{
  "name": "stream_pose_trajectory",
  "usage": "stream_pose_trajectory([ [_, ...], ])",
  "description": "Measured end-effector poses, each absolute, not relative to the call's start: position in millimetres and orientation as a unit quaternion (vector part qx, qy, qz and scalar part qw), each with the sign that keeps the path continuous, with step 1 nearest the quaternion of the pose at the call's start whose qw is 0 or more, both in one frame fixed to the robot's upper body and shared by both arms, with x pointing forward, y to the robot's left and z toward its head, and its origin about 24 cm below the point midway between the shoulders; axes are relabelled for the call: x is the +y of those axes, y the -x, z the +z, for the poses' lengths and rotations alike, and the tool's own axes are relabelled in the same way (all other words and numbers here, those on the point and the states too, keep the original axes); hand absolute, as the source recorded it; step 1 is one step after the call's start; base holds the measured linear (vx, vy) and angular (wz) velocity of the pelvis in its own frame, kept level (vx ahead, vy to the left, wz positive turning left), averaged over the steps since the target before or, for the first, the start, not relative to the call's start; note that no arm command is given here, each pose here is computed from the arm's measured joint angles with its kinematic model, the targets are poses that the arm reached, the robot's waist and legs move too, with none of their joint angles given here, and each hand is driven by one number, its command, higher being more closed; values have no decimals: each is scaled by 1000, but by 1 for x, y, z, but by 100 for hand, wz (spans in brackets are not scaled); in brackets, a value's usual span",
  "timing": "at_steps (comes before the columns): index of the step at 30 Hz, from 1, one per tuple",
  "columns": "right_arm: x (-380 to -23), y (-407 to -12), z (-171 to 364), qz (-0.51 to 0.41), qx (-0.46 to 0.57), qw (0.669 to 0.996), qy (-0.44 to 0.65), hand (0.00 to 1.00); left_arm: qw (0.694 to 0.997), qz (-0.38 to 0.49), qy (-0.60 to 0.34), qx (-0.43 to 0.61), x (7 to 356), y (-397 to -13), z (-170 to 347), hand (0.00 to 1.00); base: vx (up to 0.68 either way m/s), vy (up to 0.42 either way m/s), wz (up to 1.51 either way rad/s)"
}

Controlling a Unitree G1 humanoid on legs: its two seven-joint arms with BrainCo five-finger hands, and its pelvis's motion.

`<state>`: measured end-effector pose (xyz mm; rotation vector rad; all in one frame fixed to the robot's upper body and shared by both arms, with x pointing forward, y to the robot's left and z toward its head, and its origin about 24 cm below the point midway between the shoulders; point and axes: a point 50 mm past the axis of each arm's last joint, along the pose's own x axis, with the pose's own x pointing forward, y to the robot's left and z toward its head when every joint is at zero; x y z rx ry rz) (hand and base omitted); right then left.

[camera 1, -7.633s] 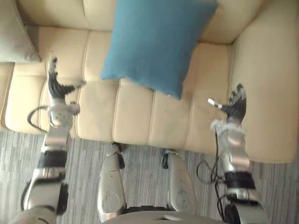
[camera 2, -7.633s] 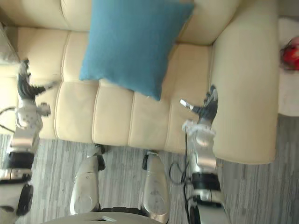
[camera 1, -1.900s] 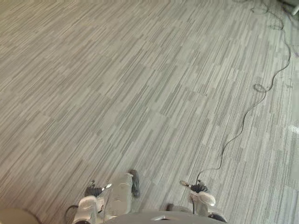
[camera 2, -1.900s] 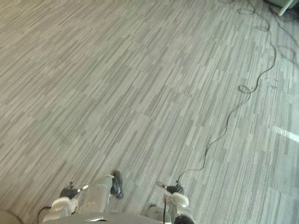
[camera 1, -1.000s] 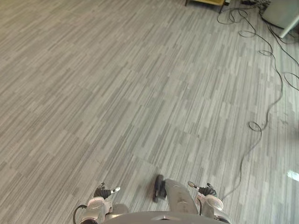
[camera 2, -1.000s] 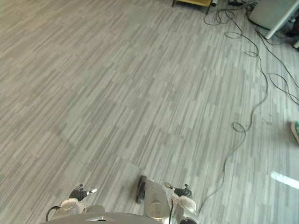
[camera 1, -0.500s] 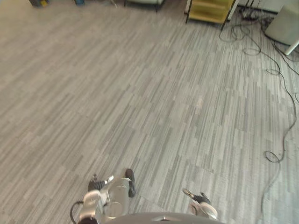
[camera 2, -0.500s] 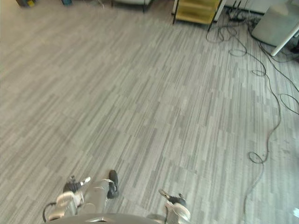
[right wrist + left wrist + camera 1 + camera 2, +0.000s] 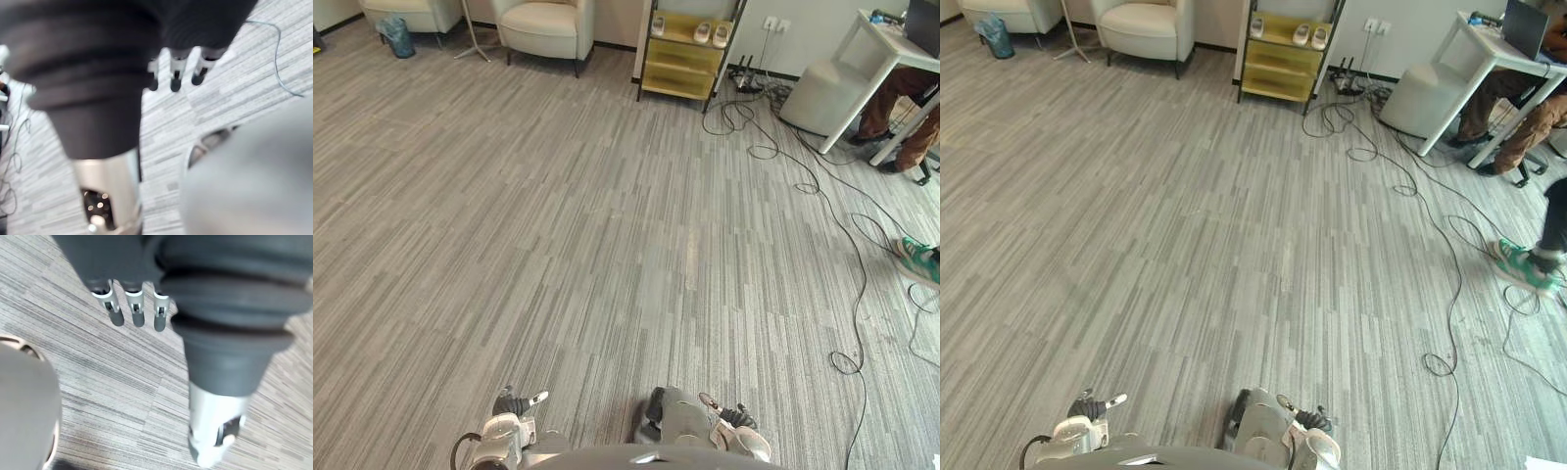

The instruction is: Pick up cushions and gather them together orderly.

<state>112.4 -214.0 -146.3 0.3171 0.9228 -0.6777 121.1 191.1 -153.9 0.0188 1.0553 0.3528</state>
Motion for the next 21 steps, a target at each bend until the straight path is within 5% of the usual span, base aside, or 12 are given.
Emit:
stream_pose_trajectory([
  [12,-232,-117,-141,-333,420,833,-136,0,846,176,43,501,172,-117,-156,0,532,-216,-14],
  [21,-223,-105,-149,-319,450,824,-131,0,872,177,34,455,176,-134,-144,0,518,75,-43],
])
